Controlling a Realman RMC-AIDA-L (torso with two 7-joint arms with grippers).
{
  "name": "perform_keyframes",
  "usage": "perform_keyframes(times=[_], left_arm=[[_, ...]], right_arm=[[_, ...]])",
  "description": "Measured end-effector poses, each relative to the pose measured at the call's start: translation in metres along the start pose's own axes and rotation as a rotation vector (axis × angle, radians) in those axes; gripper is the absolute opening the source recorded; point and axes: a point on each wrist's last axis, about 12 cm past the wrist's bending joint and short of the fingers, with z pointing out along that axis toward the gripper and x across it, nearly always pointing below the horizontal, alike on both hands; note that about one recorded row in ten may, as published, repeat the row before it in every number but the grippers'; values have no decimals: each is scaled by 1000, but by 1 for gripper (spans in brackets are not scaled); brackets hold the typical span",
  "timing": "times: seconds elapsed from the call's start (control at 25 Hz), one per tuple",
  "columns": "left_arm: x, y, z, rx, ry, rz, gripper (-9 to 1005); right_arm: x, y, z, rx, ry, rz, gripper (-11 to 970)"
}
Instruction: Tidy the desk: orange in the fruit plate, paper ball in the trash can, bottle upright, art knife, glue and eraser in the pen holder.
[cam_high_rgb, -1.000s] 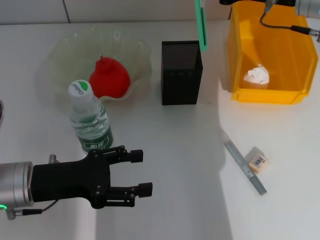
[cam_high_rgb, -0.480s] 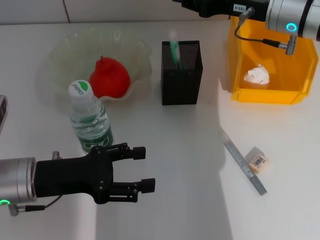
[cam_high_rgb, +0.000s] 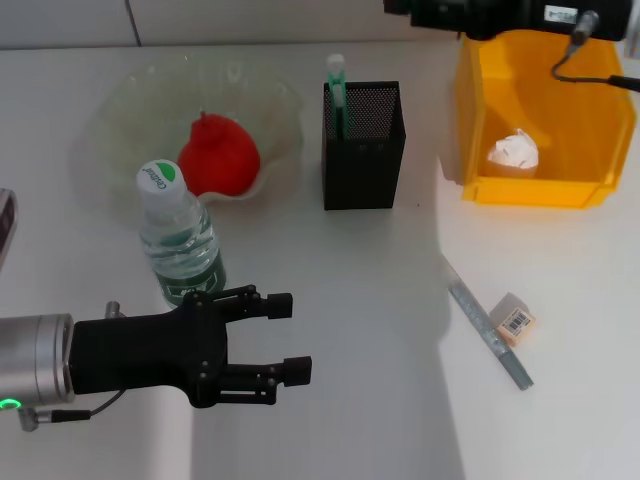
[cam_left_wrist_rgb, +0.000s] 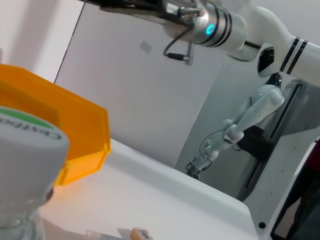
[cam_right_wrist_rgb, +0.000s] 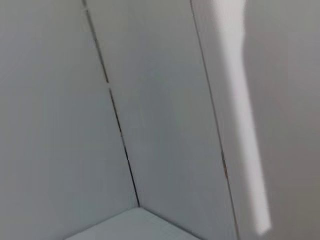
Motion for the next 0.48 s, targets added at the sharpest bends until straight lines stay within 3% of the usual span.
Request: perform_keyframes(times=[0.04,0.12,0.24,0.28,0.44,0.48], left_arm=[[0,0,0,0,0,0,859],[0,0,0,0,0,0,859],[-1,0,1,1,1,1,859],[-1,0,1,1,1,1,859],[-1,1,2,4,0,2,859],[-1,1,2,4,0,2,859]], right_arm=[[-12,3,-22,-48,81,-43,580],[-19,6,-34,-78,159,-63,653],[-33,14,-64,-170,472,-106,653],[-33,14,-64,-170,472,-106,653],[-35,22,-76,-200,803,-147,653],[-35,22,-76,-200,803,-147,653]])
